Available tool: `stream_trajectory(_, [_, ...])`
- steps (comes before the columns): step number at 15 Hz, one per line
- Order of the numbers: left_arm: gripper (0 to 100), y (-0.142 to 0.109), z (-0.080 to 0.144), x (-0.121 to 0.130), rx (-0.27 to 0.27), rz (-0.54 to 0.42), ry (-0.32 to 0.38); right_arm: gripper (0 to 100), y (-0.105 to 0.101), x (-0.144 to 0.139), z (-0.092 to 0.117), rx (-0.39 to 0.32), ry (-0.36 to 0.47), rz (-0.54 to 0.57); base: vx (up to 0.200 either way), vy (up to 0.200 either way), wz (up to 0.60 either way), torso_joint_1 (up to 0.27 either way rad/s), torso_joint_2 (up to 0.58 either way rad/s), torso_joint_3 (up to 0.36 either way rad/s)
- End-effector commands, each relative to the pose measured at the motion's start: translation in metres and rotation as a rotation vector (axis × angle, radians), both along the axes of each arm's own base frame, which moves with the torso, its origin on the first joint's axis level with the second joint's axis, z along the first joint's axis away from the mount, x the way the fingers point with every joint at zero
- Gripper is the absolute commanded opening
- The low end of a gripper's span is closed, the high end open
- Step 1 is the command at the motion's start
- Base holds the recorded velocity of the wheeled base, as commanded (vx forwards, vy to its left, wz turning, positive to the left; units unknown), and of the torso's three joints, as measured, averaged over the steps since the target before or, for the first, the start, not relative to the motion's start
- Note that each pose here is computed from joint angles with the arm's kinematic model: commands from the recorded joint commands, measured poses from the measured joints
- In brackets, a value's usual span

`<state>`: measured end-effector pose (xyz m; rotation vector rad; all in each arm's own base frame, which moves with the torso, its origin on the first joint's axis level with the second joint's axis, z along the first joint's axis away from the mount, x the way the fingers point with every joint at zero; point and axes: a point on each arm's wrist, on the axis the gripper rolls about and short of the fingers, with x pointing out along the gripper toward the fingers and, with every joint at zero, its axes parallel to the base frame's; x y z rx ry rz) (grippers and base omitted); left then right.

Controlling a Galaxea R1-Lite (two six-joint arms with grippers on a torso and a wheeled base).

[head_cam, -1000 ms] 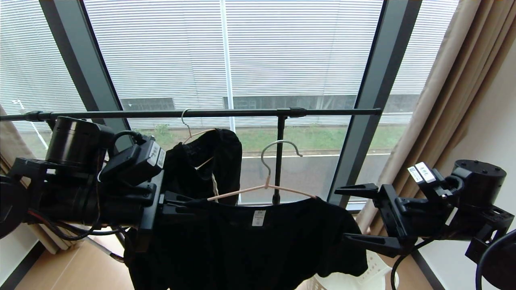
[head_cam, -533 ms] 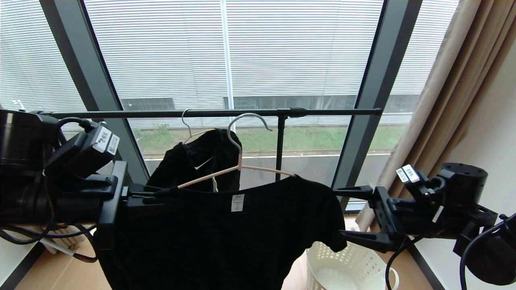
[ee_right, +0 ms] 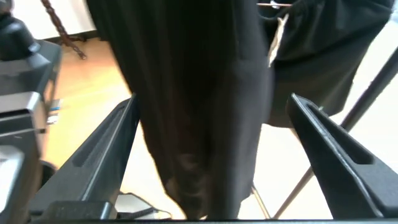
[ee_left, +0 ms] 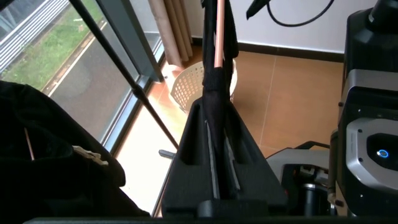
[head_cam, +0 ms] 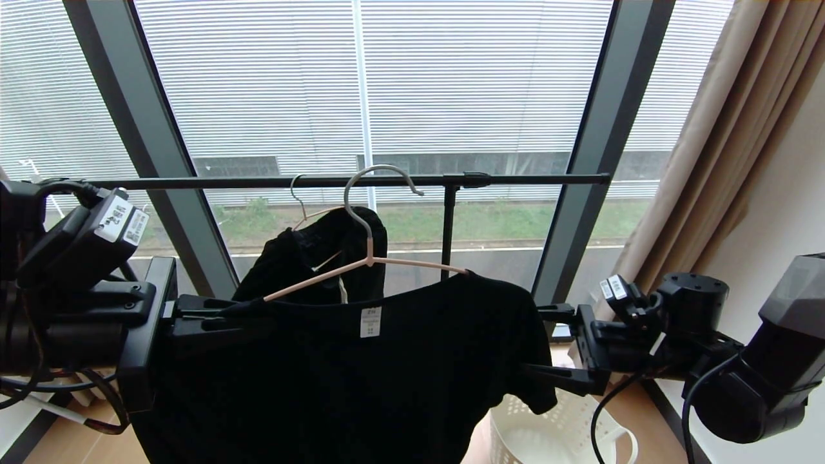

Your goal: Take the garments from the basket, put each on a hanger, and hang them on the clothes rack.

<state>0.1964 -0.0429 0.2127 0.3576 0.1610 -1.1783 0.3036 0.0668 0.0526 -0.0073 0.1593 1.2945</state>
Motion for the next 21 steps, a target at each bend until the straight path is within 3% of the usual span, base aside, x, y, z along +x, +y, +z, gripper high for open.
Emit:
stream_trajectory(1, [0, 0.000, 0.000, -0.003, 0.000, 0.001, -0.002, 100, 0.000, 0.003, -0.017, -0.012, 0.047, -0.018, 0.000, 0.000, 0.00, 0.000, 0.00, 0.000])
stream_trajectory(2, [0, 0.000, 0.000, -0.003, 0.001, 0.002, -0.002, 0, 0.000, 0.004, -0.016, -0.018, 0.045, -0.042, 0.000, 0.000, 0.00, 0.000, 0.00, 0.000])
stream_trajectory(11, [0, 0.019, -0.007, -0.002, 0.002, 0.096, 0.022, 0, -0.038, 0.017, 0.001, -0.009, -0.034, -0.174, 0.000, 0.000, 0.00, 0.000, 0.00, 0.000])
stream_trajectory(17, [0, 0.025, -0.013, 0.000, 0.003, 0.128, 0.047, 0, -0.034, 0.010, 0.004, -0.011, -0.022, -0.163, 0.000, 0.000, 0.00, 0.000, 0.00, 0.000])
stream_trajectory(18, [0, 0.026, -0.013, 0.001, 0.003, 0.129, 0.047, 100, -0.031, 0.007, 0.003, -0.013, -0.022, -0.156, 0.000, 0.000, 0.00, 0.000, 0.00, 0.000])
stream_trajectory(21, [0, 0.030, -0.014, 0.002, -0.009, 0.159, 0.073, 100, -0.031, 0.006, 0.011, -0.008, -0.039, -0.156, 0.000, 0.000, 0.00, 0.000, 0.00, 0.000])
